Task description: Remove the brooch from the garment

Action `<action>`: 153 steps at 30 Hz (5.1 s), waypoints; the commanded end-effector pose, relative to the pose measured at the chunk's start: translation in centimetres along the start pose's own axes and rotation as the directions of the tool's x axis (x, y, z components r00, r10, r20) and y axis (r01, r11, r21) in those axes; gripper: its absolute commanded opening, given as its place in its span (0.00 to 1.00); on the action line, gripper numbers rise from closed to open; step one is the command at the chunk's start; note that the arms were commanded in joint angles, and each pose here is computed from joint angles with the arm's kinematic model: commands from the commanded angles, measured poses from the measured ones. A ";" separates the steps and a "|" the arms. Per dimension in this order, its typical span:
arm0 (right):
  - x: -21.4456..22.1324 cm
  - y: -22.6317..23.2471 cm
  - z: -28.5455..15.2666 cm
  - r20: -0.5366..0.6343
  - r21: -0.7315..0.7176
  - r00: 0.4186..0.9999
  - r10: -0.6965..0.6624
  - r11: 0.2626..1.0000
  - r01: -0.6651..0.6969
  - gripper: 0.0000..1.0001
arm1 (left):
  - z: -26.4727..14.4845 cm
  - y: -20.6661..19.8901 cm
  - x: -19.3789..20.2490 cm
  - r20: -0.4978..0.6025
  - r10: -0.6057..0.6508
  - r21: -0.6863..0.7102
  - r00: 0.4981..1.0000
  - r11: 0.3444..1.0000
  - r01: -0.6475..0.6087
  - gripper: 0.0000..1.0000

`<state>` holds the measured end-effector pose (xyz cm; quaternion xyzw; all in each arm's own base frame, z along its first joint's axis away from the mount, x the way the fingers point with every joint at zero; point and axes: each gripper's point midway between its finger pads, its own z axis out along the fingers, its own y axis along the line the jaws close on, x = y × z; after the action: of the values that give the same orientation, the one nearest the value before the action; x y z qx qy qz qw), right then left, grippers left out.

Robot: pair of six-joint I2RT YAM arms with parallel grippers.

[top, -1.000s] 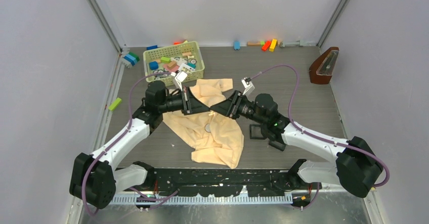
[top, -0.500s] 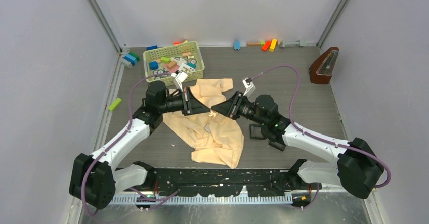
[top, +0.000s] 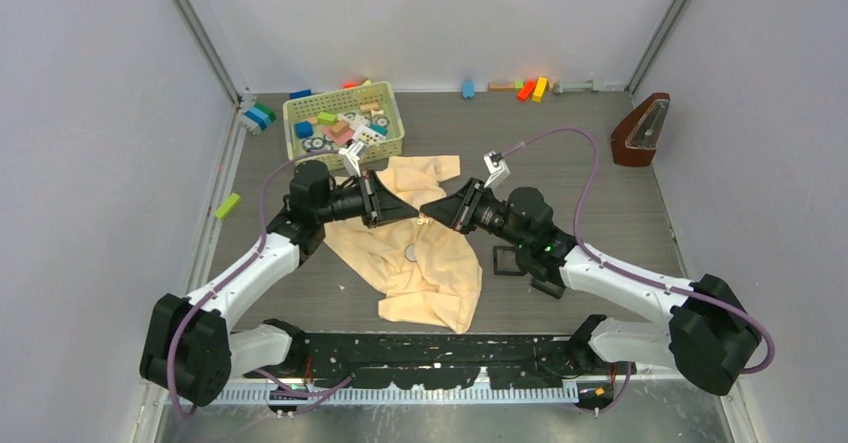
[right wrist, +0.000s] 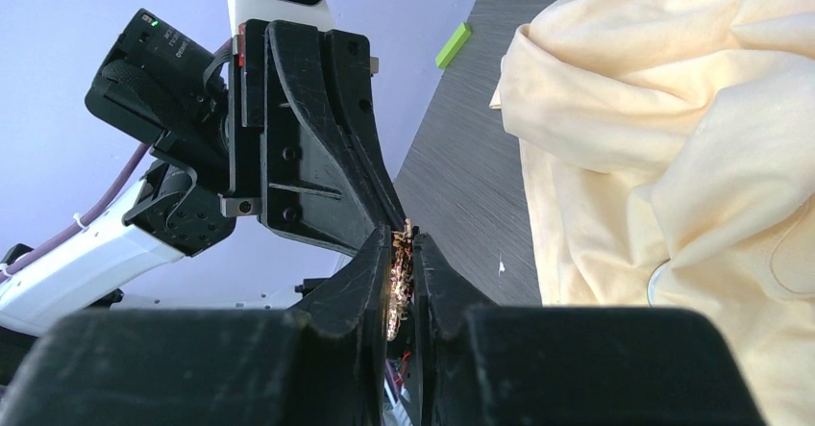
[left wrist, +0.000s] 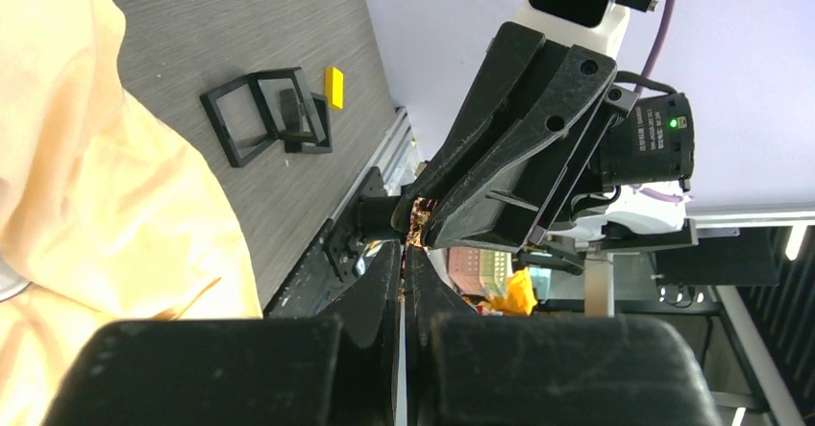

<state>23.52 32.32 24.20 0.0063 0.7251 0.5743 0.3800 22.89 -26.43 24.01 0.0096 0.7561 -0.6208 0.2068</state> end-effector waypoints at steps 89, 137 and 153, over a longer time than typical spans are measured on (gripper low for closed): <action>-2.3 -1.5 -8.0 -0.189 0.371 0.966 0.176 0.924 -0.096 0.66 | 3.2 -1.7 -2.2 0.330 0.938 -0.060 0.103 0.129 -0.990 0.00; -4.7 -4.9 -2.5 0.248 0.337 0.647 0.721 0.562 -0.755 0.32 | 7.2 -2.8 -1.6 0.249 0.760 -0.158 -0.600 -0.580 -0.799 0.00; -7.9 -4.2 -3.0 0.277 0.217 0.867 0.414 0.852 -0.476 0.00 | 4.8 -5.0 0.8 0.341 0.932 -0.116 -0.126 -0.091 -0.989 0.54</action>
<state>28.42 24.70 20.86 0.3902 0.7543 0.4866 0.2051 23.24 -33.41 24.59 0.5749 0.3390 -0.2483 0.7021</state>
